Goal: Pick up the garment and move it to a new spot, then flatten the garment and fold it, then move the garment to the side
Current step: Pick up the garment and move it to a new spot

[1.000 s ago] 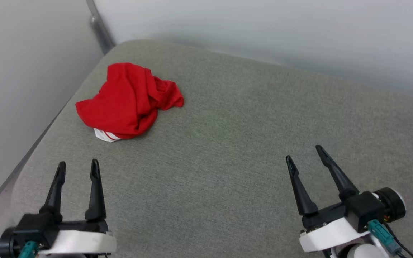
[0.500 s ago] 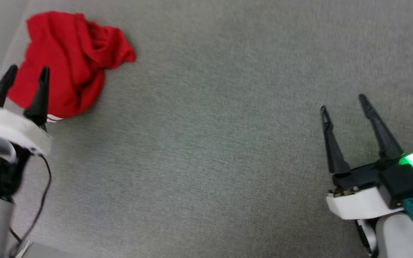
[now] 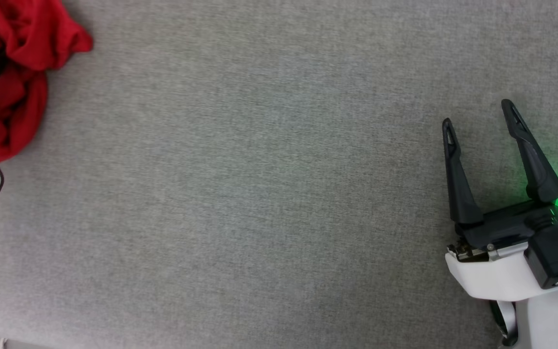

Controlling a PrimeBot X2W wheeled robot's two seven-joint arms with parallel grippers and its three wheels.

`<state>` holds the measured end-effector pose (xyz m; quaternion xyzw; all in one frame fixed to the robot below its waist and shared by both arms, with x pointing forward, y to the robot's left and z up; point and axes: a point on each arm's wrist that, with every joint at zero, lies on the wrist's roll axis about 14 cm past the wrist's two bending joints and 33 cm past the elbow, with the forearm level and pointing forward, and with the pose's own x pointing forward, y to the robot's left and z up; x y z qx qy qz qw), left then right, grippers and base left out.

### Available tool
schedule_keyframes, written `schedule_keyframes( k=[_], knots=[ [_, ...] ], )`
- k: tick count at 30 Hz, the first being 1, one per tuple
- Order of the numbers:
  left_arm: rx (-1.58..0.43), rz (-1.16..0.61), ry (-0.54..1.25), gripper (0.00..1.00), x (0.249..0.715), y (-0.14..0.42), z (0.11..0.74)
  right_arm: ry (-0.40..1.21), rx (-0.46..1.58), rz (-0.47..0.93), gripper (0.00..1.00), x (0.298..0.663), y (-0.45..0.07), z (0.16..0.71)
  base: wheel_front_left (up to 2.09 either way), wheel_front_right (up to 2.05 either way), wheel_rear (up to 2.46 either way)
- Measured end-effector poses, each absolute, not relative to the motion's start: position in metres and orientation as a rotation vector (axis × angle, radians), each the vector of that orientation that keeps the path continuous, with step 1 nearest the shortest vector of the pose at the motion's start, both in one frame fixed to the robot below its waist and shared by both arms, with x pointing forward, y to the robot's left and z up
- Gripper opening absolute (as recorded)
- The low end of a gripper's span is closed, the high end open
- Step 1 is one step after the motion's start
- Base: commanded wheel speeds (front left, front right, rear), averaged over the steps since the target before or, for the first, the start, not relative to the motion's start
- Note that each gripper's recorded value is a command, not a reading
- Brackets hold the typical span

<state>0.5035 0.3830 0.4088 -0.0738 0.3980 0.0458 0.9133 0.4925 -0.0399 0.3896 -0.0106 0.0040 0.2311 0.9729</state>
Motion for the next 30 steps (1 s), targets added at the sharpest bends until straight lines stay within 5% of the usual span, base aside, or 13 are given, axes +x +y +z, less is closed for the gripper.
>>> schedule_keyframes(
  k=[5, 7, 8, 13, 18, 30],
  knots=[
    [-0.149, 0.069, 0.971, 0.97, 0.499, 0.376, 0.375, 0.020, -0.014, 0.453, 1.00, 0.491, -0.044, 0.383, 0.00, 0.00, 0.00],
    [-0.150, 0.068, 0.997, 0.05, 0.499, 0.376, 0.369, 0.020, -0.016, 0.450, 1.00, 0.491, -0.045, 0.383, 0.00, 0.00, 0.00],
    [-0.150, 0.070, 1.001, 0.00, 0.499, 0.377, 0.368, 0.020, -0.017, 0.449, 1.00, 0.491, -0.045, 0.383, 0.00, 0.00, 0.00],
    [-0.144, 0.077, 0.947, 0.00, 0.502, 0.378, 0.376, 0.017, -0.028, 0.456, 1.00, 0.489, -0.044, 0.389, 0.00, 0.00, 0.00],
    [-0.108, 0.110, 0.626, 0.00, 0.533, 0.393, 0.440, 0.025, -0.021, 0.462, 1.00, 0.482, -0.043, 0.399, 0.00, 0.00, 0.00],
    [0.069, -0.038, 0.134, 0.00, 0.524, 0.363, 0.612, -0.077, 0.069, 0.416, 1.00, 0.456, -0.057, 0.475, 0.00, 0.00, 0.00]
  ],
)
